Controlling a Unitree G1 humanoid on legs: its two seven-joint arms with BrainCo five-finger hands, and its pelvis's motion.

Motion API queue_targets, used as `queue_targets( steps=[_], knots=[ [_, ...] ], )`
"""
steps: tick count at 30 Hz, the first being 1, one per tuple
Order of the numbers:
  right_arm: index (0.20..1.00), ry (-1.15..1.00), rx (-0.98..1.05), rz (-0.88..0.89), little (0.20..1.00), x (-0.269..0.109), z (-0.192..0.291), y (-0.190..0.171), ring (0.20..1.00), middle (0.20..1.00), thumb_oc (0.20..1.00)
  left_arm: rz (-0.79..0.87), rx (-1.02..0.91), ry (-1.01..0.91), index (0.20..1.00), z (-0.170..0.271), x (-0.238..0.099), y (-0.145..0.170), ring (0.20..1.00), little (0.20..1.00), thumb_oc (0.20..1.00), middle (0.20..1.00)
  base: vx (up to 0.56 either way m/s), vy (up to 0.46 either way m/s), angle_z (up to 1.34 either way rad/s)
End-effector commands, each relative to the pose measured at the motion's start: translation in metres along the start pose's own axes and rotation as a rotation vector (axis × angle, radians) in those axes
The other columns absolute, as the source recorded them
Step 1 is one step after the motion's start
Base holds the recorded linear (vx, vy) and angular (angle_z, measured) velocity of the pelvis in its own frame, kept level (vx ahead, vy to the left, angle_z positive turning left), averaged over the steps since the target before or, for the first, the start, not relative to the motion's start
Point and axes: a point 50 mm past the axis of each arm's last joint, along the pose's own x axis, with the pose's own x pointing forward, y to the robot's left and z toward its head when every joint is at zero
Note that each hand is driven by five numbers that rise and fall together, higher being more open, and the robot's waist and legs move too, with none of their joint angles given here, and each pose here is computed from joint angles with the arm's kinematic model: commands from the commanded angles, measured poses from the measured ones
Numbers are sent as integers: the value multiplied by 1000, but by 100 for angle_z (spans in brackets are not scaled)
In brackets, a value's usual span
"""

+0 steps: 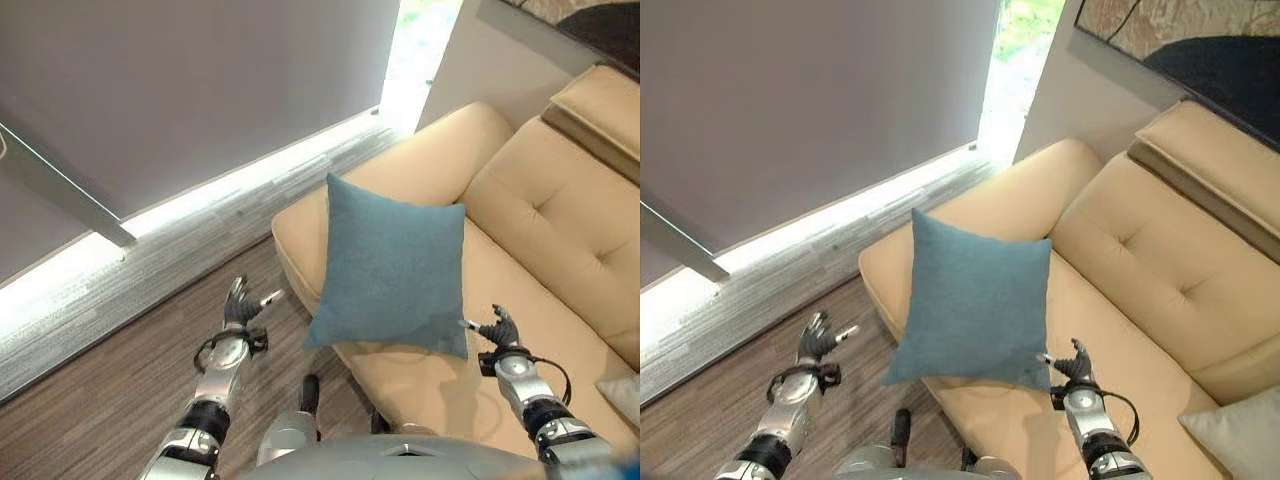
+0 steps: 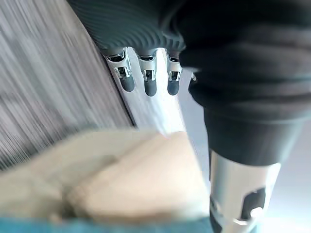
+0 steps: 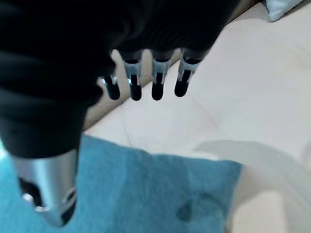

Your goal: Pick up all the scattered cushions and arrange them neatly on the sofa.

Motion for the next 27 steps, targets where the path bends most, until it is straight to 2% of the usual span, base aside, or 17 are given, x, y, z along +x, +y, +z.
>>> queue_targets(
  steps=[1,9,16,20,27],
  knots=[
    [1000,-61,97,-79,1000,6,16,-17,1000,1000,1000,22,-77,-56,1000,12,7,-7,1000,1000,1000,1000,-92,-64,4],
    [1000,-217,371,-69,1000,21,90,-20,1000,1000,1000,-135,-103,-212,1000,68,25,-56,1000,1000,1000,1000,-134,-29,-4],
    [1000,-374,480,-60,1000,26,159,-35,1000,1000,1000,-204,-75,-304,1000,109,37,-80,1000,1000,1000,1000,-50,-33,-12],
    [1000,-447,484,-42,1000,24,189,-40,1000,1000,1000,-245,-46,-316,1000,118,38,-95,1000,1000,1000,1000,-10,-45,-11],
    [1000,-461,407,-27,1000,26,208,-43,1000,1000,1000,-291,-20,-344,1000,131,39,-107,1000,1000,1000,1000,-1,-42,0]
  ],
)
